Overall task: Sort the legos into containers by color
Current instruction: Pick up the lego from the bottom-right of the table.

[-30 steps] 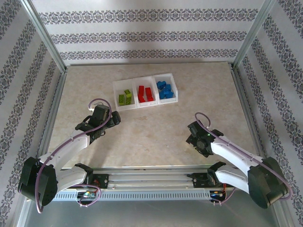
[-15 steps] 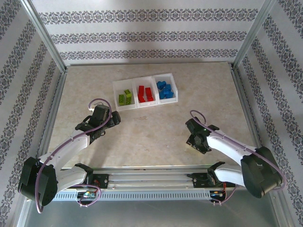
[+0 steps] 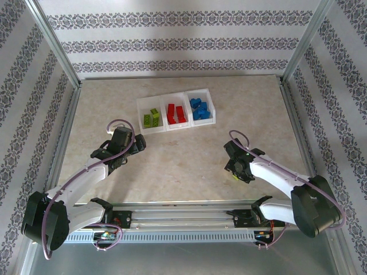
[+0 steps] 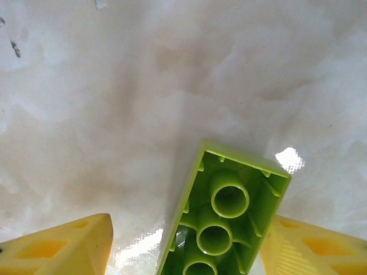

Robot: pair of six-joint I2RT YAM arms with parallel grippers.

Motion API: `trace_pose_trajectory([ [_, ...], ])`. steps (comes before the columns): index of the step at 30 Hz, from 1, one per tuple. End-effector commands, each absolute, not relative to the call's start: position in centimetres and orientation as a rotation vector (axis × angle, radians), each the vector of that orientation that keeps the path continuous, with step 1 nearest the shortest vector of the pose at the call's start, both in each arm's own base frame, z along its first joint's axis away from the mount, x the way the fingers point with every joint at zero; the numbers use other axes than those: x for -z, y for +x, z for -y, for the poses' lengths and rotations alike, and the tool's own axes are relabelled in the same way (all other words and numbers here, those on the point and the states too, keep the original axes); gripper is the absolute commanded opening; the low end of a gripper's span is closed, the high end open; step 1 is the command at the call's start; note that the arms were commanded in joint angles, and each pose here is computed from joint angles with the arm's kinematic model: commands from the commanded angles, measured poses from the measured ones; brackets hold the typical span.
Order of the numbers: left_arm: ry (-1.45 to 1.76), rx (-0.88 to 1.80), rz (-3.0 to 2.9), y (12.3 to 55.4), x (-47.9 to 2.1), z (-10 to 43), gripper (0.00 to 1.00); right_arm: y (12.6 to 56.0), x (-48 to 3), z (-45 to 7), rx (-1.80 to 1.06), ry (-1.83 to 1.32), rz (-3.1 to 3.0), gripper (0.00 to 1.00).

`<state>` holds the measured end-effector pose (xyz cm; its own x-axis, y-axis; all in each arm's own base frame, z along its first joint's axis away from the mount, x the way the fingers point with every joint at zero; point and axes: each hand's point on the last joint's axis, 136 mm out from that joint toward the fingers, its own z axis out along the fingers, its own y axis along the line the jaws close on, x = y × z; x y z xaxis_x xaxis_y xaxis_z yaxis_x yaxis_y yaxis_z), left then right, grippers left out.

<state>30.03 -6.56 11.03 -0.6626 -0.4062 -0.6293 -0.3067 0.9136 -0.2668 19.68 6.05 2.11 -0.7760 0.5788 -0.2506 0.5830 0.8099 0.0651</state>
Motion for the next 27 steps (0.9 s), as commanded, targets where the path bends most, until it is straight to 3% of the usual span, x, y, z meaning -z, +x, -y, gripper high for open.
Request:
trace_pose_trajectory([
  [1,-0.525,0.179,-2.309,30.3,-11.7,6.1,1.00,20.4,-2.6,-5.5,0.058,0.934,-2.701,0.67],
  [7,-0.526,0.178,-2.307,30.3,-11.8,6.1,1.00,20.6,-1.9,-6.2,0.040,0.921,-2.744,0.66],
  [18,-0.527,0.168,-2.306,30.2,-11.8,5.9,1.00,21.9,-2.7,-7.7,-0.003,0.805,-2.773,0.38],
  [27,-0.527,0.167,-2.302,30.1,-11.9,5.8,1.00,23.7,-5.2,-10.4,0.001,0.601,-2.768,0.28],
])
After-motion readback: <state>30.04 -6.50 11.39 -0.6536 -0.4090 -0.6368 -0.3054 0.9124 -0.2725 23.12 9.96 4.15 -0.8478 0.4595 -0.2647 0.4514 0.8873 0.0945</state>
